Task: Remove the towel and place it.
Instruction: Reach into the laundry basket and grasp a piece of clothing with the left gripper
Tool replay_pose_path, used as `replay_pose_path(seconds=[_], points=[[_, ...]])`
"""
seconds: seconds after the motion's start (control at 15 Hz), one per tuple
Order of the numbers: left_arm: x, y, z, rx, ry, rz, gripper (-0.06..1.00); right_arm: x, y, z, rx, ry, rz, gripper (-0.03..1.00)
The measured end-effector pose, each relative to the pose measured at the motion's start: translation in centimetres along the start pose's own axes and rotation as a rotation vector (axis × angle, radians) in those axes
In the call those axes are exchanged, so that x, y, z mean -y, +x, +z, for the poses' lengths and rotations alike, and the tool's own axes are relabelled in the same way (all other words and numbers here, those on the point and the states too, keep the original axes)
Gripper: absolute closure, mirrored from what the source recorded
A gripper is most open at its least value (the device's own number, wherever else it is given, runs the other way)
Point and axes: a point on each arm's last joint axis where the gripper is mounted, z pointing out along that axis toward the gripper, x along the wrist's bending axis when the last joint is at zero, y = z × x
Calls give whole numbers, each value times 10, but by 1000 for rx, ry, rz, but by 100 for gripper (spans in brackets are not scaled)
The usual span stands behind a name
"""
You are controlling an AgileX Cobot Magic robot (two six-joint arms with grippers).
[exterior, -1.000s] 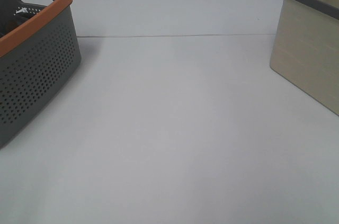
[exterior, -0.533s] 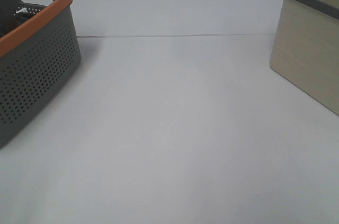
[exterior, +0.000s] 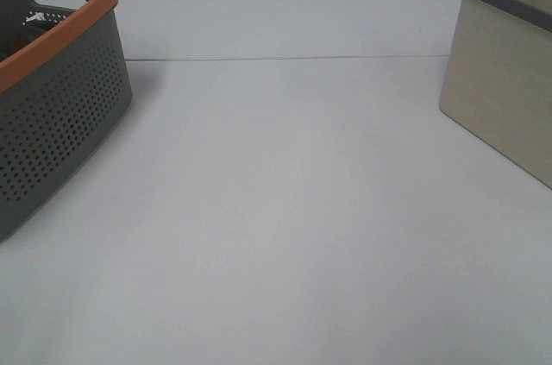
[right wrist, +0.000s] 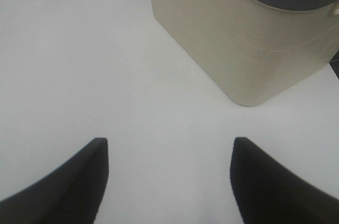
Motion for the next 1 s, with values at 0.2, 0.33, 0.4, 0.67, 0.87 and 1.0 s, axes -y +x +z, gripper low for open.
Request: replay_pose_path(seconds=[0.2, 0.33, 0.4, 0.67, 0.87, 1.0], points=[[0, 0, 0, 0, 0, 0, -4, 0, 0, 0, 0, 0, 0, 38], [0, 0, 0, 0, 0, 0, -4, 0, 0, 0, 0, 0, 0, 38], [0, 0, 0, 0, 0, 0, -4, 0, 0, 0, 0, 0, 0, 38], [0, 0, 0, 0, 0, 0, -4, 0, 0, 0, 0, 0, 0, 38], [0, 0, 0, 0, 0, 0, -4, 0, 0, 0, 0, 0, 0, 38], [0, 0, 0, 0, 0, 0, -4, 0, 0, 0, 0, 0, 0, 38]])
